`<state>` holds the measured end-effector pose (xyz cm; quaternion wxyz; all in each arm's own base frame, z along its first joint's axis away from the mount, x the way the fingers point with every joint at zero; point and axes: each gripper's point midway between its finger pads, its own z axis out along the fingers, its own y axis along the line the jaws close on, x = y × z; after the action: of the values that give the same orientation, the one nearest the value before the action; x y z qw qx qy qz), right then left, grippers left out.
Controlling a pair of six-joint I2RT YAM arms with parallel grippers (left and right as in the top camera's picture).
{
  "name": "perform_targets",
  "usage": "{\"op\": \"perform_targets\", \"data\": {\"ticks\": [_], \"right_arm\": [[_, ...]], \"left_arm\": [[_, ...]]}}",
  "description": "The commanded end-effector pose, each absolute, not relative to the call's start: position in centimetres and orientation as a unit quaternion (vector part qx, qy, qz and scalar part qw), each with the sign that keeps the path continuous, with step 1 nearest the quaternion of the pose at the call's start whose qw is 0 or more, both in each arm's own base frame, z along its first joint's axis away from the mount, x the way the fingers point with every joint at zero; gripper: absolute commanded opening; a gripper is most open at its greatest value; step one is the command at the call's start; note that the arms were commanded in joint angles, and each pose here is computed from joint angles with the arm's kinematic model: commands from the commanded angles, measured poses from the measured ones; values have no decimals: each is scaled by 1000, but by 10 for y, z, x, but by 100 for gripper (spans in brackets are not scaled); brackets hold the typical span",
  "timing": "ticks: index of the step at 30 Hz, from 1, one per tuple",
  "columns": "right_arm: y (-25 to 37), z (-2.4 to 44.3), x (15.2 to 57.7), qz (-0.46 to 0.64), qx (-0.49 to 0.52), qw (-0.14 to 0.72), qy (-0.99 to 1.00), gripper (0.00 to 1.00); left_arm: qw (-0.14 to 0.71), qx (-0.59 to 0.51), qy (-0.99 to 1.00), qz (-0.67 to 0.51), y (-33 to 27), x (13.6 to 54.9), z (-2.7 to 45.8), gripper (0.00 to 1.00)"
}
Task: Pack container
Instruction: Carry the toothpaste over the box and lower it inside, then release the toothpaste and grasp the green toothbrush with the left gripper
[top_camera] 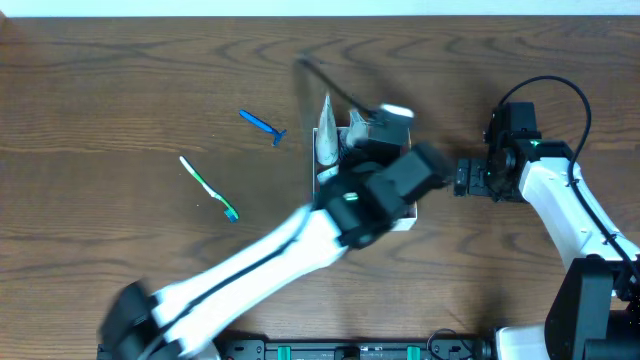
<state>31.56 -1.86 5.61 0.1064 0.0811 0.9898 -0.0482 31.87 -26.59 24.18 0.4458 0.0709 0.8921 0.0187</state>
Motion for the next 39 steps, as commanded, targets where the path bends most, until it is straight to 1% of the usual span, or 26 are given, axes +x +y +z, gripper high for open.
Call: {"op": "perform_targets", "data": {"ticks": [1, 4, 5, 9, 13, 19, 23, 27, 32, 39], "right_arm": [[-20, 59, 316, -55, 75, 111, 990, 99], [-20, 59, 316, -55, 75, 111, 990, 99], [-20, 59, 316, -55, 75, 111, 990, 99], [-20, 59, 316, -55, 75, 111, 990, 99], [-20, 59, 316, -55, 75, 111, 990, 99], [-20, 59, 316, -55, 75, 111, 990, 99], [-20, 59, 316, -55, 75, 111, 990, 99], [-20, 59, 316, -55, 75, 111, 990, 99], [-20, 59, 316, -55, 75, 111, 990, 99], [-20, 59, 316, -55, 75, 111, 990, 99]], "left_arm": [[463, -55, 884, 28, -204, 327, 272, 28], [440, -140, 885, 63, -144, 330, 268, 30], [430, -164, 885, 79, -125, 331, 263, 32], [372, -256, 880, 149, -54, 331, 233, 35], [309, -312, 881, 173, -11, 328, 194, 36], [235, -362, 889, 150, 12, 326, 130, 36], [208, -371, 894, 141, 15, 322, 87, 36], [193, -360, 902, 138, 12, 320, 58, 36], [174, -357, 907, 142, 11, 314, 33, 36], [155, -353, 910, 154, 12, 312, 15, 36]]}}
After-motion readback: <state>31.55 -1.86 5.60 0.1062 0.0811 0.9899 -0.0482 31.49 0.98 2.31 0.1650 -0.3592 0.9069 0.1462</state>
